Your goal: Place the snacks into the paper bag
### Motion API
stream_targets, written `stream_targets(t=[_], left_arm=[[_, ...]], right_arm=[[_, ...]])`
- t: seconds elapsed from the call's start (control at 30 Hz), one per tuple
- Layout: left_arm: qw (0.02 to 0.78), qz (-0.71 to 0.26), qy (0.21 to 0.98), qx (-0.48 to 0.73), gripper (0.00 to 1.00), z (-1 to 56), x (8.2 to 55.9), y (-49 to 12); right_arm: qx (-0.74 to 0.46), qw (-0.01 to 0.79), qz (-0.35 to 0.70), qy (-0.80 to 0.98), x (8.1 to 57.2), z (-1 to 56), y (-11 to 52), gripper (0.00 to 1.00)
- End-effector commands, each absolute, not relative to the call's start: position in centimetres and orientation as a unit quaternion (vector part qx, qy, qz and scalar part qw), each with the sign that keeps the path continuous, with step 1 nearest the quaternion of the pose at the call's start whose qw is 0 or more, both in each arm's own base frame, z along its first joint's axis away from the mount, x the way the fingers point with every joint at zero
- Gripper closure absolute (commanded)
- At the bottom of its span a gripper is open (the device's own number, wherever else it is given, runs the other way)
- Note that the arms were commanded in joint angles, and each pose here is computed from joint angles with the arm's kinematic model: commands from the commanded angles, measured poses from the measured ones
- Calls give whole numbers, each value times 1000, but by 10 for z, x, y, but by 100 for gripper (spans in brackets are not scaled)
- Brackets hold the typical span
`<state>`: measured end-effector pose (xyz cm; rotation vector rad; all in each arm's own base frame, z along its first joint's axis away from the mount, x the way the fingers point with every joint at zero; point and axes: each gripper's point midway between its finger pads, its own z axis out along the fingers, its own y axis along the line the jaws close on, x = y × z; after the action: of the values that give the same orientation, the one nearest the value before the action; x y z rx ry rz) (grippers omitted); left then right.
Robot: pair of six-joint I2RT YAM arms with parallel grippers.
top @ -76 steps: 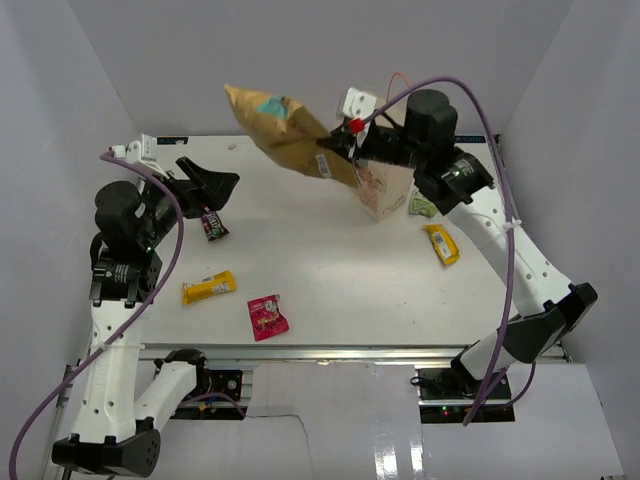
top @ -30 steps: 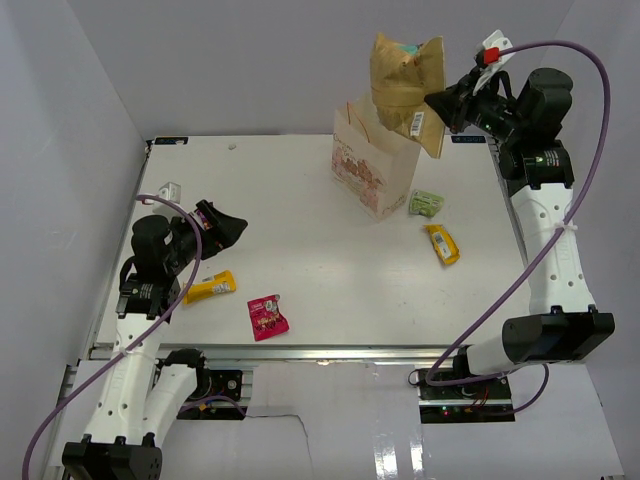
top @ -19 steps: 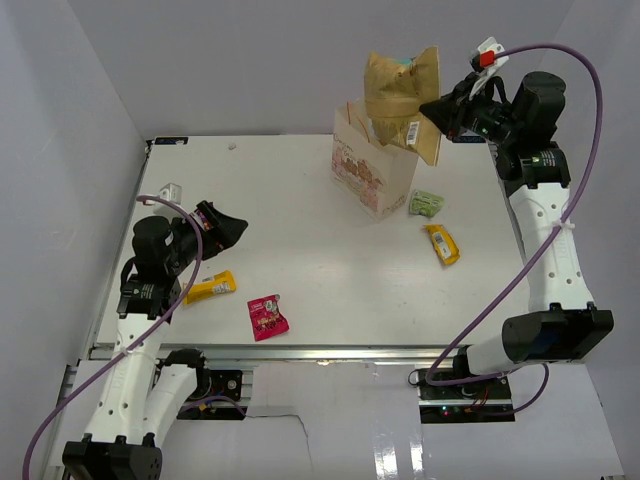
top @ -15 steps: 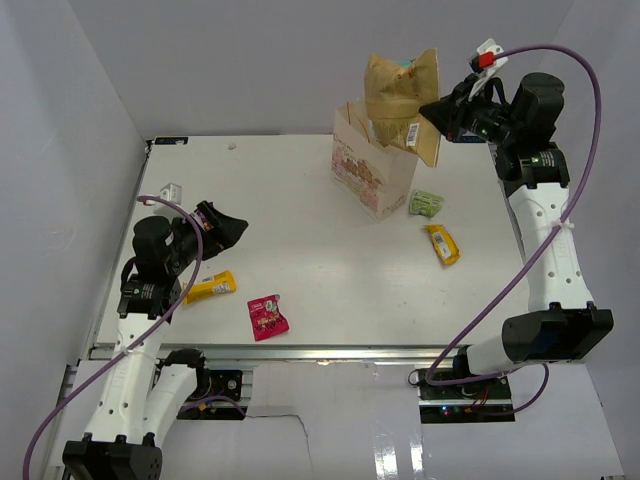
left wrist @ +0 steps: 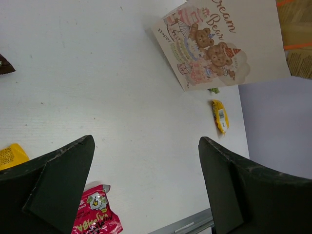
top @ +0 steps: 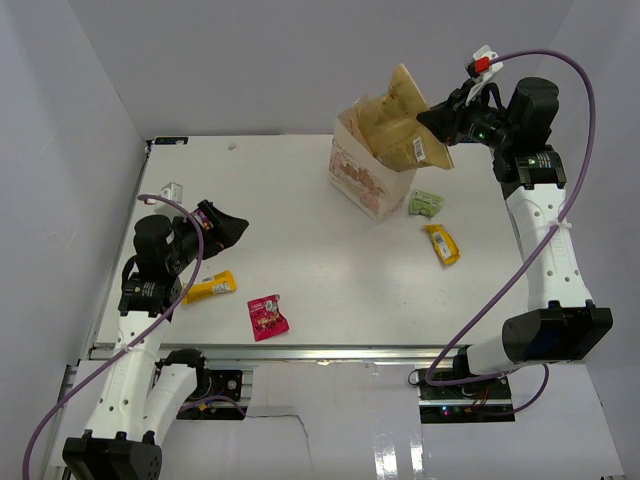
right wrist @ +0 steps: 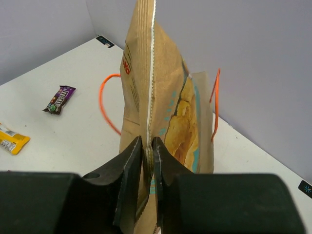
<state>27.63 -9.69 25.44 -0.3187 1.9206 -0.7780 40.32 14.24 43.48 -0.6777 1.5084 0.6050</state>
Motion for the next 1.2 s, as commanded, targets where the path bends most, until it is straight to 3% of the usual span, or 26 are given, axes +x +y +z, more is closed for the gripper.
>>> stream_targets(t=[0.0,0.5,0.67,0.7,0.8,1.0,1.17], left_arm=[[505,-328,788,-126,2,257,277,-99],[489,-339,794,-127,2,251,282,-103],[463,-336,806,-150,2,238,283,-103],[456,-326,811,-166,2,232,284,-99],[375,-284,847,-246,2,191,273,-88],[271,-187,866,-376,2,121,266,-63],[224,-196,883,-363,2,103,282,-75]], right_arm=[[-307,676,251,622,392,470,140,78],[-308,667,265,624,415,469,145,71],[-363,642,241,631,410,455,144,59],[-351,617,238,663,409,439,139,50],[-305,585,193,726,417,402,106,36],[-245,434,113,860,387,248,39,14],[-197,269,51,941,342,129,0,12]])
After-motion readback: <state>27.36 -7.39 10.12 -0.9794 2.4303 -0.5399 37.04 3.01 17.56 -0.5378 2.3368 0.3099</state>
